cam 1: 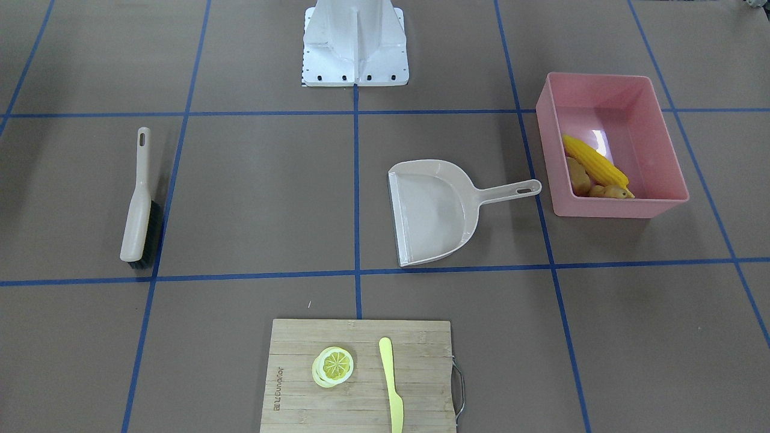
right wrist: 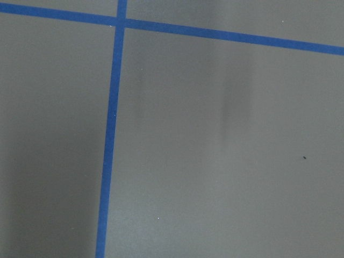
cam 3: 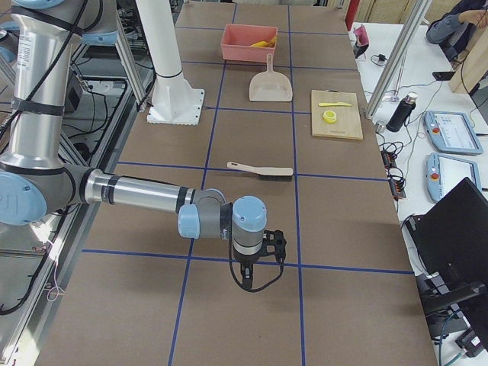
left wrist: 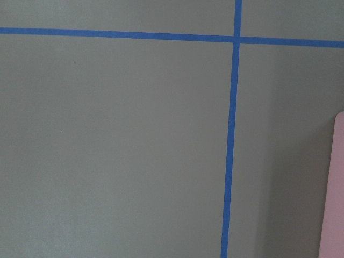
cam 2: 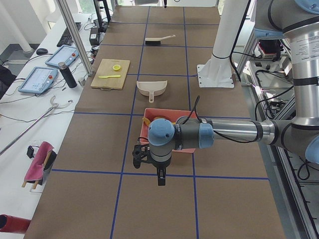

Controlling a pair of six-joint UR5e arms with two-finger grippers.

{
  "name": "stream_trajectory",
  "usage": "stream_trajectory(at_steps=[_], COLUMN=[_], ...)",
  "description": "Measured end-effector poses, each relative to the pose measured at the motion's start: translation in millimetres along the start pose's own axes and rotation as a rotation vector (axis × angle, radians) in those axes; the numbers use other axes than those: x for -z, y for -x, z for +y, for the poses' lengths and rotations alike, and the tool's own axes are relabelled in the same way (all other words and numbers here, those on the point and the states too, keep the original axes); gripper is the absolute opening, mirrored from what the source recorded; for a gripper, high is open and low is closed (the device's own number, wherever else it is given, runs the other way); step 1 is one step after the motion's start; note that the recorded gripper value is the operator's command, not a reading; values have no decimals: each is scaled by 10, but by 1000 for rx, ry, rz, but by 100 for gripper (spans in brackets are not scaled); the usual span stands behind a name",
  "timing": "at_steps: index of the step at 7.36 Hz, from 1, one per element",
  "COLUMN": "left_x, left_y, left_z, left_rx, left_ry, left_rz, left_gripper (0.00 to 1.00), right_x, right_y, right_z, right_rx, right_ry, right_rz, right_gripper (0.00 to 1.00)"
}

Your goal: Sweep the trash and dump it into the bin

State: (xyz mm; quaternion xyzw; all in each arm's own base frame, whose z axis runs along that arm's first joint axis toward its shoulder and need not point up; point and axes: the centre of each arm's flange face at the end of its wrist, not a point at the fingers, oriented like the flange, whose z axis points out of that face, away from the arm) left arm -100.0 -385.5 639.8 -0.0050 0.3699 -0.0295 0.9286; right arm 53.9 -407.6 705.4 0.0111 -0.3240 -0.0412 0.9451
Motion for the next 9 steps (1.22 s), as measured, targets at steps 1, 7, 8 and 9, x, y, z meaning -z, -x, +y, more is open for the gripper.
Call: stream_trajectory(at_steps=[1, 7, 8, 9], left_x=[4, 121, 126, 125], left_y=[-1, -108, -115, -115], left_z=[-29, -600, -623, -627], left_rx=[-1, -34, -36, -36], left_ry=[-1, -27, -28, -28], left_rz=[-2, -12, -12, -11], left_gripper=[99, 99, 99, 99], right_x=[-2, -23, -26, -28], right_y=[-2, -13, -17, -20], right_z=[1, 8, 9, 11], right_rx=[0, -3, -3, -4], right_ry=[0, 5, 5, 6], right_rz=[0, 0, -1, -1], right_gripper=[100, 100, 100, 100])
